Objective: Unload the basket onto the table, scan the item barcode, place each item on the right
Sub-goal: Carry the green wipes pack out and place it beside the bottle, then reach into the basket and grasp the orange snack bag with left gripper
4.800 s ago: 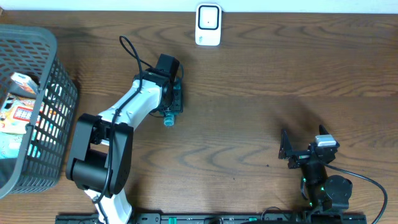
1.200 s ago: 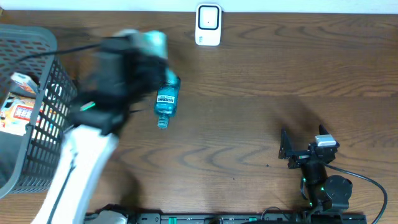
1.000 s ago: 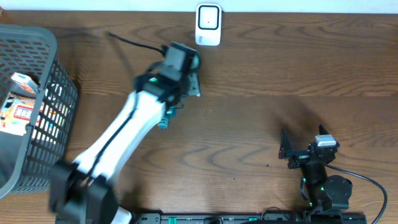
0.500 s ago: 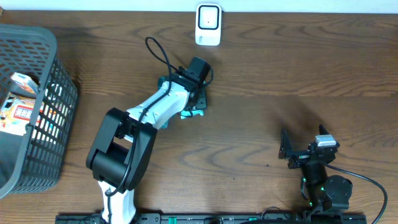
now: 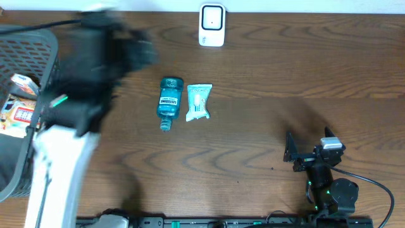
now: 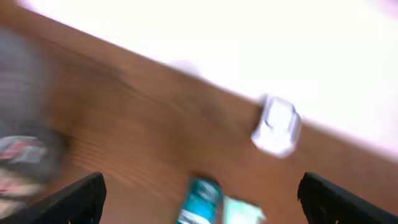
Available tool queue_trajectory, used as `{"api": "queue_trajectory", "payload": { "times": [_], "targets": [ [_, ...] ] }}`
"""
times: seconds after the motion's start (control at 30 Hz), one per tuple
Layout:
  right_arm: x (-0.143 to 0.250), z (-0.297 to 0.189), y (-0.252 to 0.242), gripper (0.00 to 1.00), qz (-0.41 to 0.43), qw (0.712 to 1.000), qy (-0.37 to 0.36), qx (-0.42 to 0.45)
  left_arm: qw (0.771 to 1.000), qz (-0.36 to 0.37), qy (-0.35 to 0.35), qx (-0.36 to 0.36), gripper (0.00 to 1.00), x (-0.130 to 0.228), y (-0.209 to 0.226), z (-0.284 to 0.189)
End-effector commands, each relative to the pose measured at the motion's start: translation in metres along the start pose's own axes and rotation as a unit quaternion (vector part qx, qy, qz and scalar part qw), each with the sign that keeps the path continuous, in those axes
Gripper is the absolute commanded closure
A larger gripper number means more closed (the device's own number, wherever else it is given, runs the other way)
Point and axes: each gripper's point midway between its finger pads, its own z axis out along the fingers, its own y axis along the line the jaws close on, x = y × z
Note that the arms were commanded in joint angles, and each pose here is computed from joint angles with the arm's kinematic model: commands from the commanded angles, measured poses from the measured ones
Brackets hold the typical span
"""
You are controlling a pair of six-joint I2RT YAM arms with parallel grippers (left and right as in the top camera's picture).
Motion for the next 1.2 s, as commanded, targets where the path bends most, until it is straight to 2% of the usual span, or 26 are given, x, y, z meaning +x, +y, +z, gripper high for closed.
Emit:
{"api": "queue_trajectory", "payload": {
  "times": [0.0,0.1,0.13,0.33,0.43,0.77,1.1,1.17],
  "targets": [
    [0.002,0.0,0.001,0.01,-0.004,1.0,0.0,-0.002,0.989,-0.062,-0.044,-0.125,0.02,-0.028,0.098,-0.022],
    [0.002,0.0,0.001,0.01,-0.004,1.0,0.0,-0.002,0.963,-0.155,-0.052,-0.213,0.02,-0.029,0.173,-0.037],
    [0.002,0.0,0.001,0.01,-0.004,1.0,0.0,-0.002,0.943,-0.211,-0.039,-0.254,0.02,-0.02,0.213,-0.04],
    [0.002,0.0,0.001,0.01,-0.004,1.0,0.0,-0.002,0.901,-0.326,0.042,-0.283,0.02,0.017,0.287,-0.01],
    [0.002,0.0,0.001,0.01,-0.004,1.0,0.0,-0.002,0.879,-0.355,0.082,-0.308,0.02,0.041,0.317,0.011],
    [0.002,0.0,0.001,0.01,-0.004,1.0,0.0,-0.002,0.83,-0.379,0.226,-0.34,0.02,0.128,0.373,0.099],
    [0.002,0.0,0.001,0.01,-0.004,1.0,0.0,-0.002,0.818,-0.383,0.256,-0.345,0.01,0.166,0.398,0.144],
    [0.002,0.0,0.001,0.01,-0.004,1.0,0.0,-0.002,0.816,-0.382,0.262,-0.346,0.09,0.173,0.399,0.146]
  ]
}}
